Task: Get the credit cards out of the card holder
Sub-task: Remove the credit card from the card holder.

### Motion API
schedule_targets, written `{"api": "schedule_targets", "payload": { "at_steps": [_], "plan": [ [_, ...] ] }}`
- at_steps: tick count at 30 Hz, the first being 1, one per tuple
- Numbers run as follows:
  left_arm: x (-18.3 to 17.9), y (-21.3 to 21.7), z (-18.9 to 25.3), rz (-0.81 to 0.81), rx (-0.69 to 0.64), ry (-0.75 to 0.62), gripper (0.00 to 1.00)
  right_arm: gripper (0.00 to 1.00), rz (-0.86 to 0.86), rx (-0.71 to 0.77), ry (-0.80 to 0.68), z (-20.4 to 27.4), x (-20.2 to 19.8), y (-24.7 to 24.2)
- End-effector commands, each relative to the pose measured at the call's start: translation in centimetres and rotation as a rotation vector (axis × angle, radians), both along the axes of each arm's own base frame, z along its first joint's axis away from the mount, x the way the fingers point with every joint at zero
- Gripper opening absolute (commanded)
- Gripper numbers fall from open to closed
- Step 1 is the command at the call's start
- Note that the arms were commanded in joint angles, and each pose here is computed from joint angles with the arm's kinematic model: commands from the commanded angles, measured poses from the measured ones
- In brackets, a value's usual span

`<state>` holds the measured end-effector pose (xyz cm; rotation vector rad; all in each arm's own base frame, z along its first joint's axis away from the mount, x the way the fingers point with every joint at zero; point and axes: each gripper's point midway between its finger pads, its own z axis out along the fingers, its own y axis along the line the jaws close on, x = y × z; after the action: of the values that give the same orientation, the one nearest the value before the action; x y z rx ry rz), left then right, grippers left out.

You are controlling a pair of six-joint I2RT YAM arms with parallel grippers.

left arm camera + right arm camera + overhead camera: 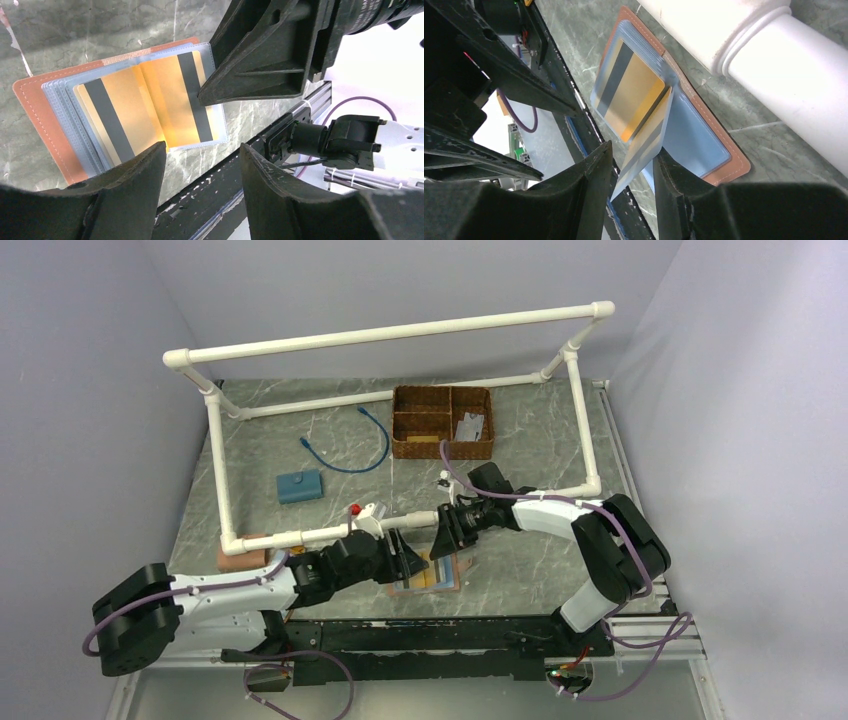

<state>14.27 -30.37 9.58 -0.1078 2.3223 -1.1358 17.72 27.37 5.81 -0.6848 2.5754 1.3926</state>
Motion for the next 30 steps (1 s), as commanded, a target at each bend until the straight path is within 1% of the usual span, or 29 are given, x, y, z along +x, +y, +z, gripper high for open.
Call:
{"api": "schedule_targets", "payload": {
  "at_steps": [1, 4, 6, 8, 11, 12, 17, 23, 26, 29, 30],
  "plan": [
    [0.9, 0.0, 1.8, 0.044, -0.069, -0.046, 0.60, 0.38, -0.013, -0.019, -0.020, -0.1, 0.1, -0.6],
    [0.9, 0.2, 1.9, 0.044, -0.077, -0.055, 0.60, 0.35, -0.024, -0.041, 0.001, -0.7, -0.1, -1.1],
    [1.0, 0.3, 2.0, 0.048, -0.078, -0.060, 0.60, 0.31, -0.034, -0.032, 0.008, -0.6, 0.0, -1.3],
    [1.0, 0.3, 1.9, 0.049, -0.081, -0.063, 0.61, 0.21, -0.031, -0.020, 0.017, -0.4, -0.1, -1.2],
    [1.0, 0.0, 1.7, 0.043, -0.083, -0.063, 0.60, 0.02, -0.030, -0.006, 0.021, -0.2, 0.0, -1.1],
    [1.1, -0.1, 1.6, 0.041, -0.085, -0.063, 0.61, 0.00, -0.030, 0.002, 0.022, -0.1, 0.1, -1.1],
    [1.1, -0.7, 1.5, 0.026, -0.102, -0.063, 0.60, 0.00, -0.021, 0.064, 0.009, 1.5, 0.6, -1.0],
    [1.2, -0.7, 1.6, 0.027, -0.121, -0.072, 0.60, 0.00, 0.020, 0.137, -0.030, 3.6, 0.2, -0.7],
    [1.2, -0.6, 1.6, 0.032, -0.119, -0.069, 0.59, 0.00, 0.026, 0.143, -0.030, 3.8, 0.1, -0.7],
    [1.1, -0.4, 1.5, 0.039, -0.119, -0.065, 0.59, 0.00, 0.012, 0.119, -0.034, 3.2, 0.2, -0.8],
    [1.1, -0.4, 1.4, 0.042, -0.118, -0.063, 0.59, 0.08, 0.006, 0.103, -0.035, 2.8, 0.3, -0.9]
  ]
}}
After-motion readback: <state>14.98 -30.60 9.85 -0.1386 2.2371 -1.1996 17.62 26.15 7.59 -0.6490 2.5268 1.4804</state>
